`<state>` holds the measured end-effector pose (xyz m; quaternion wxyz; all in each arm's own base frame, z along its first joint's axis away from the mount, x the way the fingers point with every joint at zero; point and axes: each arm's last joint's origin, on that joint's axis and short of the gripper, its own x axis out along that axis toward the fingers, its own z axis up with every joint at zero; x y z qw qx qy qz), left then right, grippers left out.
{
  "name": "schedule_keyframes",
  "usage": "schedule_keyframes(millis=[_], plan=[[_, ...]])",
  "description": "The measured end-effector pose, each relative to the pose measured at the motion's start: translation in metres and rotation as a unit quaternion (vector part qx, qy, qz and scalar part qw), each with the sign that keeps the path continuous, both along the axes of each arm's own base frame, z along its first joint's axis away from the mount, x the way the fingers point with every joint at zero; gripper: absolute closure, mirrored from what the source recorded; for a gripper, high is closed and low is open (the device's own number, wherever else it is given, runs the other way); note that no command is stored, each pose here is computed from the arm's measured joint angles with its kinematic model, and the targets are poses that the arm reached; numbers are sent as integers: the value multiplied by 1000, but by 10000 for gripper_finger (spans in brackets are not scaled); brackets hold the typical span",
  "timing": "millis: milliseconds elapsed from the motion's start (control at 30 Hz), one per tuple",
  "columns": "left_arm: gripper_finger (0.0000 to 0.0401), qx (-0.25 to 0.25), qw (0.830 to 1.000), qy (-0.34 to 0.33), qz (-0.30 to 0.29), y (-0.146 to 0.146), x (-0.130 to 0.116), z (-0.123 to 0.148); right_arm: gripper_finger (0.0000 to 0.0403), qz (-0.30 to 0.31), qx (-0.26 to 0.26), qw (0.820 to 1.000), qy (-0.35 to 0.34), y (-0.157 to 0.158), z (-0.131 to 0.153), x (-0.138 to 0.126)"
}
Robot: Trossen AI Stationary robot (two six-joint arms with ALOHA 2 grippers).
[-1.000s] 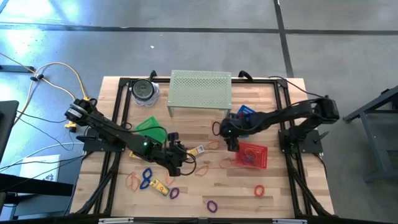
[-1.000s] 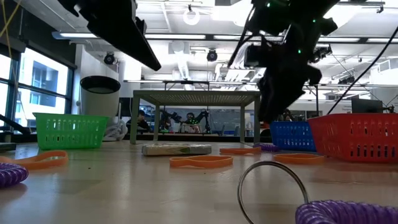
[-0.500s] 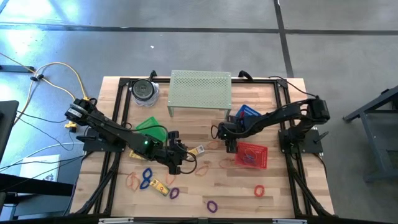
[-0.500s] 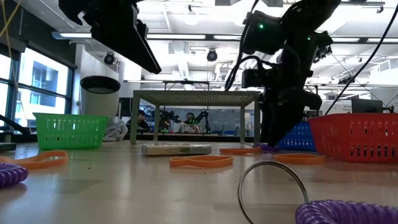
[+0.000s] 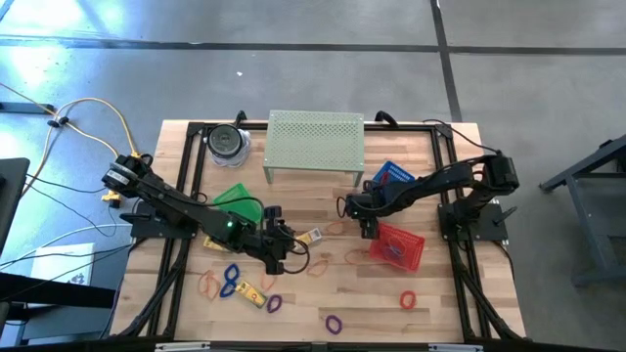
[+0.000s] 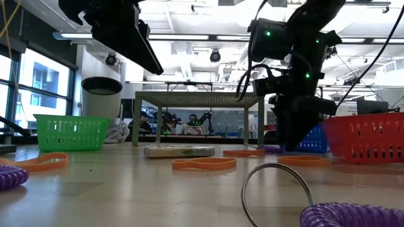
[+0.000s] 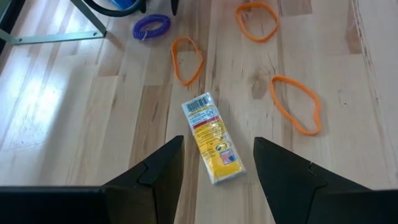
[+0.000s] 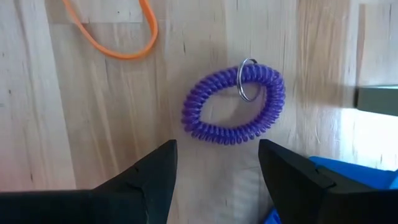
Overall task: Pick & Place Office Desk Supplies
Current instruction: Put the blue spring keychain into the blue basket
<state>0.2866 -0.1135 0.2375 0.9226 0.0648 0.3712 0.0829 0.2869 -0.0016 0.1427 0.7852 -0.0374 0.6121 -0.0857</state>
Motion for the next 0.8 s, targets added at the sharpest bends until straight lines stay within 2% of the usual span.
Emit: schedule_keyframes(millis=[400, 567, 800], plan=[[217, -1, 1000, 0, 1, 0, 0, 0, 188, 14, -1, 1000, -24, 0, 1, 5], [217, -1, 1000, 0, 1, 0, 0, 0, 188, 29, 31, 998, -54, 2, 3, 11], [217, -1, 1000, 0, 1, 0, 0, 0, 188, 30, 34, 997, -61, 3, 4, 12]])
